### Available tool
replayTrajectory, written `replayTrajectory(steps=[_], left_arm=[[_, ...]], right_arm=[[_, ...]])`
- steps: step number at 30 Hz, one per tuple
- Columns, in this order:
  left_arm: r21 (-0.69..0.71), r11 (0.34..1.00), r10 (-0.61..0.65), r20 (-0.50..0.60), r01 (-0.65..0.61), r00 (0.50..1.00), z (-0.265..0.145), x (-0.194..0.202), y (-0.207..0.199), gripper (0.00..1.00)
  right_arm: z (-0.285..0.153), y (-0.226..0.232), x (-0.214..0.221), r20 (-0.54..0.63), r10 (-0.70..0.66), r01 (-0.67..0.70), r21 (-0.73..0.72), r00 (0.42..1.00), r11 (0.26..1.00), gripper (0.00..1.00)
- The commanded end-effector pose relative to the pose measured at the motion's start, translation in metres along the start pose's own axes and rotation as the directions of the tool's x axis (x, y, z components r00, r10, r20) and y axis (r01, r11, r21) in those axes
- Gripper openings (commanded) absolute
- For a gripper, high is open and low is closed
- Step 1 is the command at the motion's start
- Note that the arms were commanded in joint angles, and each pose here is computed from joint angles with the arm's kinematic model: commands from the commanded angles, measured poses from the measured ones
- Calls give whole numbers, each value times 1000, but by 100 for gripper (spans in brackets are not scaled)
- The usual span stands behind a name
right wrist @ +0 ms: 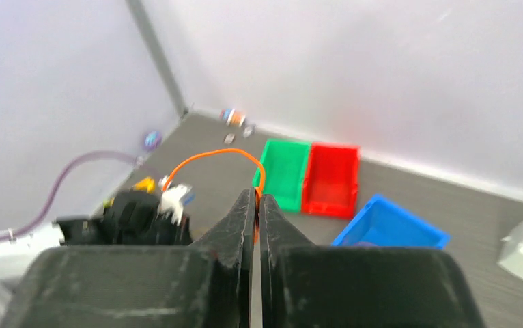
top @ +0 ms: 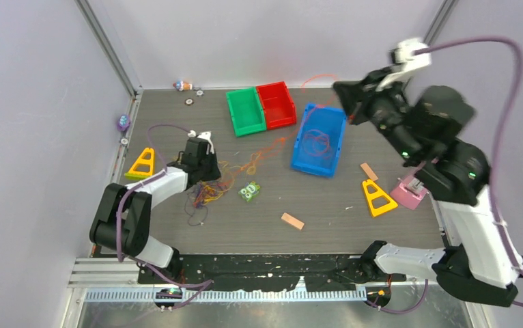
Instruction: Untangle the cables
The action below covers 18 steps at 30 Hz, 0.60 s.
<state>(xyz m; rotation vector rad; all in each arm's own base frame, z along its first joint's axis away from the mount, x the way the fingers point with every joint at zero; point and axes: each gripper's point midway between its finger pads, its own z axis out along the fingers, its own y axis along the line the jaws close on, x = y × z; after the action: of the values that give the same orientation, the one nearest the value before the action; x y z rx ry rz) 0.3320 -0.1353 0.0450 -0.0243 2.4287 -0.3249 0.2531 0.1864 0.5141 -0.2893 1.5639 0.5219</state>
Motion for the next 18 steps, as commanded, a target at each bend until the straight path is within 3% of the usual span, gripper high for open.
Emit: replayTrajectory(steps=[1,7,11,14,16,18], left_arm=[[104,977,-178,-76,185,981,8,10,4,0],[105,973,-212,45,206,976,-10,-6,15,0],[85,978,-202,147,191,968,-26,-14,23,0],[170,977,-166,217,130,962,-42,-25,9,0],[264,962,-135,250,67,959,-51,-27,-8,12],[303,953,-91,286,0,954,-58,-30,-21,37]], right_arm=[[-58,-51,-72,206,-9,-41,238,979,970,5],[-78,-77,-76,213,-47,-35,369,976,929,6],[-70,-78,-46,133,-54,0,374,990,927,5],[-61,-73,-21,70,-48,21,346,996,938,5],[-56,-71,-6,29,-48,36,334,998,942,5],[-52,-70,6,0,-48,45,327,999,944,5]])
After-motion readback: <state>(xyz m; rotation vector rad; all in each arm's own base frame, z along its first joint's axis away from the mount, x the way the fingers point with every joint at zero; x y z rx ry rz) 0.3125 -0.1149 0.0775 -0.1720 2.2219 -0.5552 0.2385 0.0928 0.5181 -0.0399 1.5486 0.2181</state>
